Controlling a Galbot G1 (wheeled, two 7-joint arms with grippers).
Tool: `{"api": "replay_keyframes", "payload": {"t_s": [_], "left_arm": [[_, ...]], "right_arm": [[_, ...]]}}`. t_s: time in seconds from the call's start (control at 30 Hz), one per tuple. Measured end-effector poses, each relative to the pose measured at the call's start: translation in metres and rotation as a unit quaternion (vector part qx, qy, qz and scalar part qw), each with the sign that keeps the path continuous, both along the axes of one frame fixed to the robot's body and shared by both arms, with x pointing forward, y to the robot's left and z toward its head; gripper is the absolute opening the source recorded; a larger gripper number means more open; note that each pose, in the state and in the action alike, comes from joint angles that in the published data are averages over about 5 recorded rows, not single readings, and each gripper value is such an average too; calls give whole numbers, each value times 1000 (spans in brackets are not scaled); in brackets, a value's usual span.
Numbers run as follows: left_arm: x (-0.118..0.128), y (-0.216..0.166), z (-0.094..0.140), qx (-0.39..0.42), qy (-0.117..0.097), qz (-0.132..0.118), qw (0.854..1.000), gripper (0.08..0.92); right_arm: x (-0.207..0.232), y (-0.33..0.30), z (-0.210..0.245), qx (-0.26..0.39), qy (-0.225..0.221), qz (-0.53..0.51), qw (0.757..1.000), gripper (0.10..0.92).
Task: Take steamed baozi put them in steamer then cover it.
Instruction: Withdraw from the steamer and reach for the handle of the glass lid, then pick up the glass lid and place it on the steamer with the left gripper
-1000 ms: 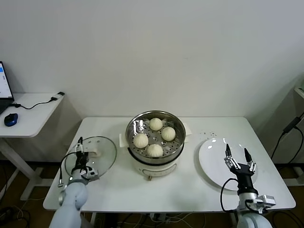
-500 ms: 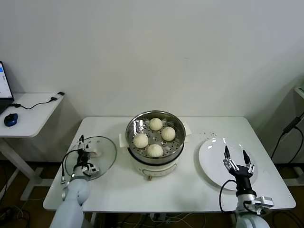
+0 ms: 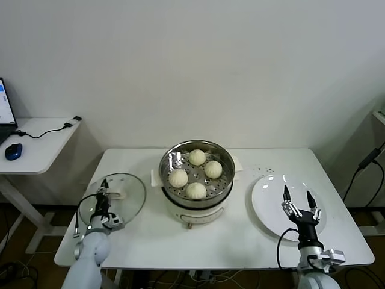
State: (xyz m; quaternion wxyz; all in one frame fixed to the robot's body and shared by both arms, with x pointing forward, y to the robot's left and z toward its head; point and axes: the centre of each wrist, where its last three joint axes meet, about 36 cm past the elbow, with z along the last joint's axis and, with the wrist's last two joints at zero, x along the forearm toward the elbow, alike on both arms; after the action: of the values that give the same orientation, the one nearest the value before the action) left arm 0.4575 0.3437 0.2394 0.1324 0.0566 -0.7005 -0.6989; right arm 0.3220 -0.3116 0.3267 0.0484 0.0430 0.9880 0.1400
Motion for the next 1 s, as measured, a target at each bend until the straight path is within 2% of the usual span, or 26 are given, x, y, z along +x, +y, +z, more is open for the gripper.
{"api": "replay_keyframes", "payload": {"t_s": [0.13,0.37,0.7,1.0], "left_arm": [[-6,3,3,3,2,4,1000,178],[-18,-3,22,-12,10,24,1000,167],[-46,-30,81,-10,-10,79,997,167],[-65,-62,151,-12,-27,132,991,167]], "right_arm": [[-1,1,1,0,-2,3,1000,823],[-1,2,5,0,-4,6,1000,823],[-4,0,10,-9,2,8,1000,823],[-11,-8,11,-25,14,3,1000,823]]}}
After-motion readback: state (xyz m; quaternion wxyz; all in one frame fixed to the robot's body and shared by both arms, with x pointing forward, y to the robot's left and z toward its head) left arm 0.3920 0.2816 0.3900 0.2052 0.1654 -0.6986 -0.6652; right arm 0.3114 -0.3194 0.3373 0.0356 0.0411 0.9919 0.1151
